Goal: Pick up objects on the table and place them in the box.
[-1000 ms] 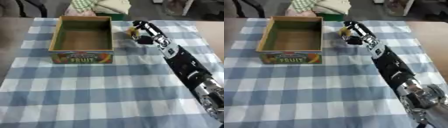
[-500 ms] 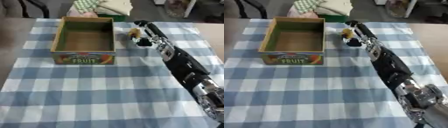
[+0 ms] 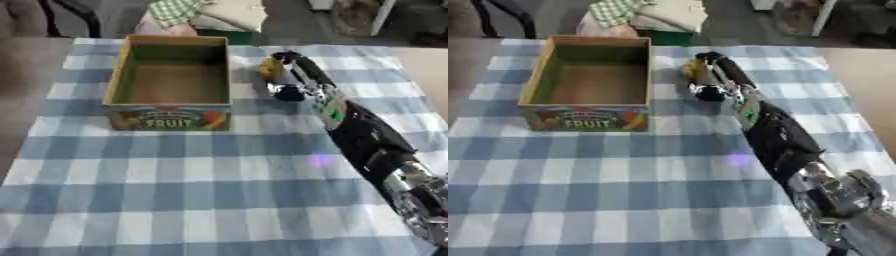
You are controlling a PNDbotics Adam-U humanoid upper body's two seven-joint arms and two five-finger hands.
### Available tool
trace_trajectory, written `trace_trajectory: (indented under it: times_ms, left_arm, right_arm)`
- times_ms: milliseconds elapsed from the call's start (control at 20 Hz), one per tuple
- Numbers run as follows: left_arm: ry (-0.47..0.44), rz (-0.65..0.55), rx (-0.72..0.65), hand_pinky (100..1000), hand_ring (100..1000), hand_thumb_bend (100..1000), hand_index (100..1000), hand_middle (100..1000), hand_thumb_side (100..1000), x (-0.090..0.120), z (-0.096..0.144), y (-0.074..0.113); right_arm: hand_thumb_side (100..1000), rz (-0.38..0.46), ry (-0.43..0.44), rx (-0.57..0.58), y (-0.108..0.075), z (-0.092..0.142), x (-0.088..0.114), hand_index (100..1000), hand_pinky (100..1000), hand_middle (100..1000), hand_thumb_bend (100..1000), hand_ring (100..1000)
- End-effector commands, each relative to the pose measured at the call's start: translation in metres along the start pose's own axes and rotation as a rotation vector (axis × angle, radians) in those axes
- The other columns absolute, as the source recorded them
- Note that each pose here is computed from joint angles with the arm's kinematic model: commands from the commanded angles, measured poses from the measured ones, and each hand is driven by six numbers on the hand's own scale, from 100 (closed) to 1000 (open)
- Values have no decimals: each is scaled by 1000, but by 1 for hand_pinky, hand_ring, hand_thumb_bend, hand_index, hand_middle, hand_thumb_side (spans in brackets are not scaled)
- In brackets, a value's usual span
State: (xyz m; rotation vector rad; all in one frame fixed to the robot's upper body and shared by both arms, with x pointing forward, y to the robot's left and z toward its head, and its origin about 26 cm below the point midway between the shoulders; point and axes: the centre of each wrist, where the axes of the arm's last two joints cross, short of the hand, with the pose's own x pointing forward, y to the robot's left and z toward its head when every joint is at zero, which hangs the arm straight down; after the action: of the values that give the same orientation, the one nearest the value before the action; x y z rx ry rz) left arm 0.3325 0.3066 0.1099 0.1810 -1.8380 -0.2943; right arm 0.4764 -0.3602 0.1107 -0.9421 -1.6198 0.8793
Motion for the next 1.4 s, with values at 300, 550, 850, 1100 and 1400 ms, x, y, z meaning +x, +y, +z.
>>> trace_trajectory:
  times_ms: [300,550,850,1100,1400]
  left_arm:
    - [-18,-10,-1,733,615,493,608,522,451,6,-2,4]
    - [-19,-10,2,734,615,491,608,522,451,6,-2,4]
    - [-23,-11,6,734,615,490,608,523,452,7,-2,5]
    - [-21,-16,10,735,616,489,608,523,451,7,-2,7]
    - [-18,-18,6,736,616,489,608,523,450,6,-1,7]
  right_arm:
    - [100,41,6,-72,-19,-6,2,542,787,349,100,642]
    - [100,26,19,-182,-24,-7,3,299,689,135,100,490]
    - [100,-18,-43,-259,-41,-15,17,242,658,100,100,453]
    - [100,-65,-140,-293,-65,-26,42,235,660,100,100,453]
    - [100,-124,-274,-296,-83,-40,85,237,668,100,100,456]
